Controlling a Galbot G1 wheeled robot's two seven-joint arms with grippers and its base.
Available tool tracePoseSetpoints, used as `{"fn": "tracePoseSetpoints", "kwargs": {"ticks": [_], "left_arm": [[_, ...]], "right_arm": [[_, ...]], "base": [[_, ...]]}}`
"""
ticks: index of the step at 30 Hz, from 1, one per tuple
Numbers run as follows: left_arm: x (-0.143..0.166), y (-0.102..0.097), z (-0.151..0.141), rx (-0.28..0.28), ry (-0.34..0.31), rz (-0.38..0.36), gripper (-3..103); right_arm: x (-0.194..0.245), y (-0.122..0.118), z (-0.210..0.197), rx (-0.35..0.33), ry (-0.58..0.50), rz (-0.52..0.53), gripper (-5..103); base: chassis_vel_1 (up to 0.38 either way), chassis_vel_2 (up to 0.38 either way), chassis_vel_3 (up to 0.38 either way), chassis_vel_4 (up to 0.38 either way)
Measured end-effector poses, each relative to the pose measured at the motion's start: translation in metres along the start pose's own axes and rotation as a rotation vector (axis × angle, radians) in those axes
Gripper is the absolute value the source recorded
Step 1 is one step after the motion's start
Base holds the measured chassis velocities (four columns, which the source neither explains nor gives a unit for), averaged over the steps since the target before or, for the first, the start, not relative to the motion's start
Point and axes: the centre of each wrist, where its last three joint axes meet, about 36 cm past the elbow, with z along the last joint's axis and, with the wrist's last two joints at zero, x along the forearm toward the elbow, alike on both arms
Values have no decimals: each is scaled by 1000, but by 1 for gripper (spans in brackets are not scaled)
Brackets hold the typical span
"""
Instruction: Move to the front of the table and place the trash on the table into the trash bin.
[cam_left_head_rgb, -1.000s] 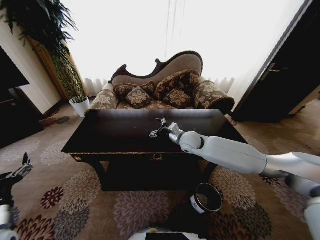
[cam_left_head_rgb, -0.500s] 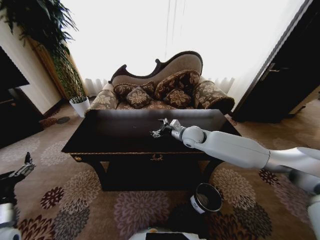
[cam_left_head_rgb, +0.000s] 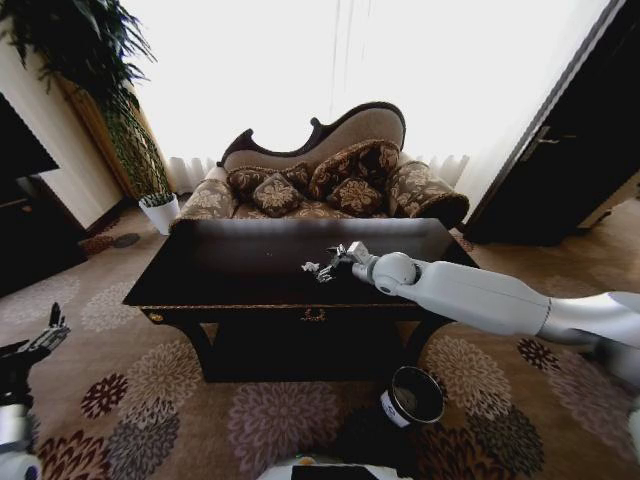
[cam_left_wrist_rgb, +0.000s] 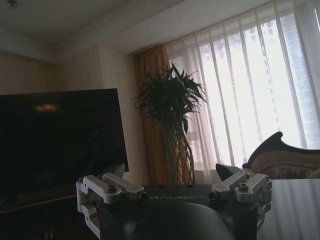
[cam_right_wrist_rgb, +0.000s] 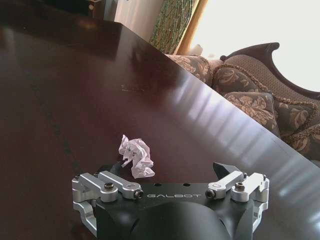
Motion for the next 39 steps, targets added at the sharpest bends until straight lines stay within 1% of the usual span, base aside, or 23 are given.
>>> {"fn": "tracePoseSetpoints", "kwargs": {"ticks": [6,9,10,14,15,16,17,19,20,23,25,27,28,34,38,39], "left_arm": [[0,0,0,-1,-1,0,100],[0,1,0,-3,-1,-1,100],[0,1,0,-3,-1,-1,100],[0,1,1,-2,-1,-3,100],[0,1,1,-2,-1,-3,100],[0,1,1,-2,0,-3,100],[0,1,1,-2,0,-3,100],[1,1,1,-3,0,-3,100],[1,1,1,-3,0,-3,100],[1,2,0,-6,1,-4,100],[1,2,0,-7,0,-4,100],[2,2,-1,-8,-1,-3,100],[2,2,-1,-9,-1,-2,100],[3,2,-2,-12,-1,-1,100],[3,2,-3,-14,-2,0,100],[3,2,-3,-14,-2,0,100]], "right_arm": [[1,3,2,-16,-5,-11,101],[1,7,2,-28,-12,-31,87],[1,7,2,-28,-12,-31,87],[0,16,3,-32,-16,-57,65],[0,16,3,-32,-16,-57,65],[0,17,4,-30,-16,-62,60],[0,18,4,-28,-16,-65,60],[-1,19,5,-26,-16,-74,49],[-1,19,5,-26,-16,-74,49],[-1,20,8,-22,-17,-83,33],[-1,21,9,-22,-18,-84,33],[0,21,11,-24,-21,-84,27],[1,21,13,-27,-24,-82,26],[5,21,17,-48,-45,-80,25],[16,25,21,-89,-74,-86,25],[16,25,21,-89,-74,-86,25]], "base": [[0,0,0,0],[0,0,0,0],[0,0,0,0],[0,0,0,0],[0,0,0,0],[0,0,0,0],[0,0,0,0],[0,0,0,0],[0,0,0,0],[0,0,0,0],[0,0,0,0],[0,0,0,0],[0,0,0,0],[0,0,0,0],[0,0,0,0],[0,0,0,0]]}}
